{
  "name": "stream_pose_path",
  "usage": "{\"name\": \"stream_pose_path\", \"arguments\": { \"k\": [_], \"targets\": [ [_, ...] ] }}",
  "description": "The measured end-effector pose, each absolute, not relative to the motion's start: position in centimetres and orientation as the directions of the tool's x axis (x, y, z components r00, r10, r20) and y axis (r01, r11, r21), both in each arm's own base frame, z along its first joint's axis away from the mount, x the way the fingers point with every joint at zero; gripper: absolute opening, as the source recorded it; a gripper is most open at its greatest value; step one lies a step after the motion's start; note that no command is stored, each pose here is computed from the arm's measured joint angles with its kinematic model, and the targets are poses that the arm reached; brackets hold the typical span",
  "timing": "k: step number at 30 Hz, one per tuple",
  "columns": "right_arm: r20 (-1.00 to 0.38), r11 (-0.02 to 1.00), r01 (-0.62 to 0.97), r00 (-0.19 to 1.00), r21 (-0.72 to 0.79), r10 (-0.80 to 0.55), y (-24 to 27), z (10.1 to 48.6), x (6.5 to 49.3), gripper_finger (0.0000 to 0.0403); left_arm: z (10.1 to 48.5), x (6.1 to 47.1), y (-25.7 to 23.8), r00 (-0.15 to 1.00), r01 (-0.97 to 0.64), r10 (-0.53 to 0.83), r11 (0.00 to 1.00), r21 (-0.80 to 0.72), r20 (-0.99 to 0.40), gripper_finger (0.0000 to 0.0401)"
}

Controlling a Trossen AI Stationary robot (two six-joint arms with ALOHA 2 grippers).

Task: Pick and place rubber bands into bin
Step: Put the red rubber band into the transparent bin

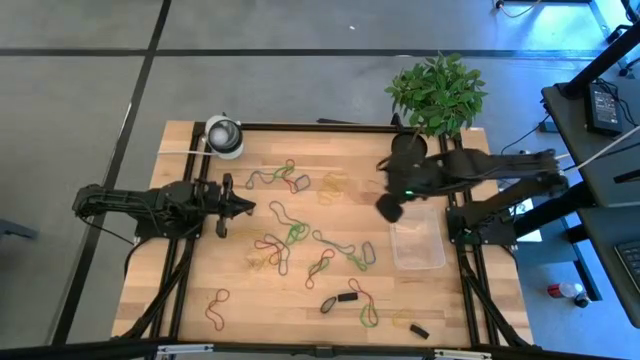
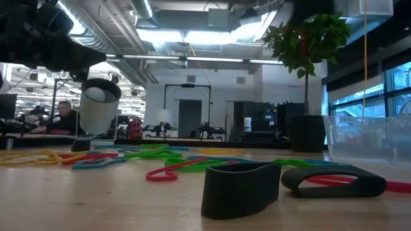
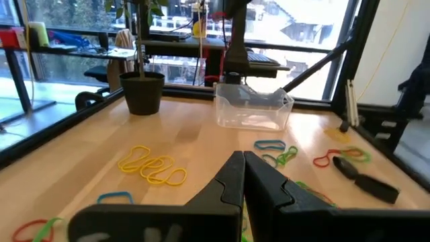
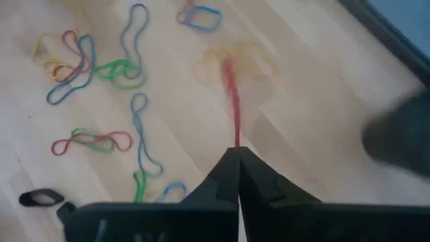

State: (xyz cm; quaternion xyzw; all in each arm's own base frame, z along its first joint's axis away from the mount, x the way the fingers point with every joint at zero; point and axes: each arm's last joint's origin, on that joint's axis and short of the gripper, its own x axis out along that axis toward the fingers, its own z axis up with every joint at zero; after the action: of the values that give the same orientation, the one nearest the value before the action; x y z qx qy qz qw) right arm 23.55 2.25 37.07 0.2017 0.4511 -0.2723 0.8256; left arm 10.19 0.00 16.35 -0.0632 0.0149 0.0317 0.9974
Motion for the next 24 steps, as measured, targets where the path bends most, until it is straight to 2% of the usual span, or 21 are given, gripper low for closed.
{"name": "stream_pose_path", "arguments": {
  "k": [5, 11, 19, 24],
  "targets": [
    [-0.892, 0.709, 0.701, 0.367, 0.079, -0.263, 3.5, 38.0, 19.4, 0.0, 16.3, 10.2, 0.0, 0.997, -0.069, 0.062, 0.964, -0.259, -0.034, 0.0001],
    [-0.939, 0.695, 0.716, 0.283, 0.071, -0.196, 5.9, 36.8, 17.7, 0.0, 16.4, 10.2, 0.0, 0.997, -0.07, 0.063, 0.938, -0.339, -0.033, 0.0001],
    [-0.986, 0.678, 0.73, 0.034, -0.086, -0.161, 7.5, 29.0, 17.2, 0.0, 16.4, 10.2, 0.0, 0.998, -0.069, 0.063, 0.927, -0.369, -0.028, 0.0001],
    [-0.988, 0.681, 0.733, 0.105, 0.001, -0.112, 8.0, 23.9, 18.0, 0.0, 16.4, 10.2, 0.0, 0.997, -0.078, 0.074, 0.925, -0.371, -0.025, 0.0001]
  ]
}}
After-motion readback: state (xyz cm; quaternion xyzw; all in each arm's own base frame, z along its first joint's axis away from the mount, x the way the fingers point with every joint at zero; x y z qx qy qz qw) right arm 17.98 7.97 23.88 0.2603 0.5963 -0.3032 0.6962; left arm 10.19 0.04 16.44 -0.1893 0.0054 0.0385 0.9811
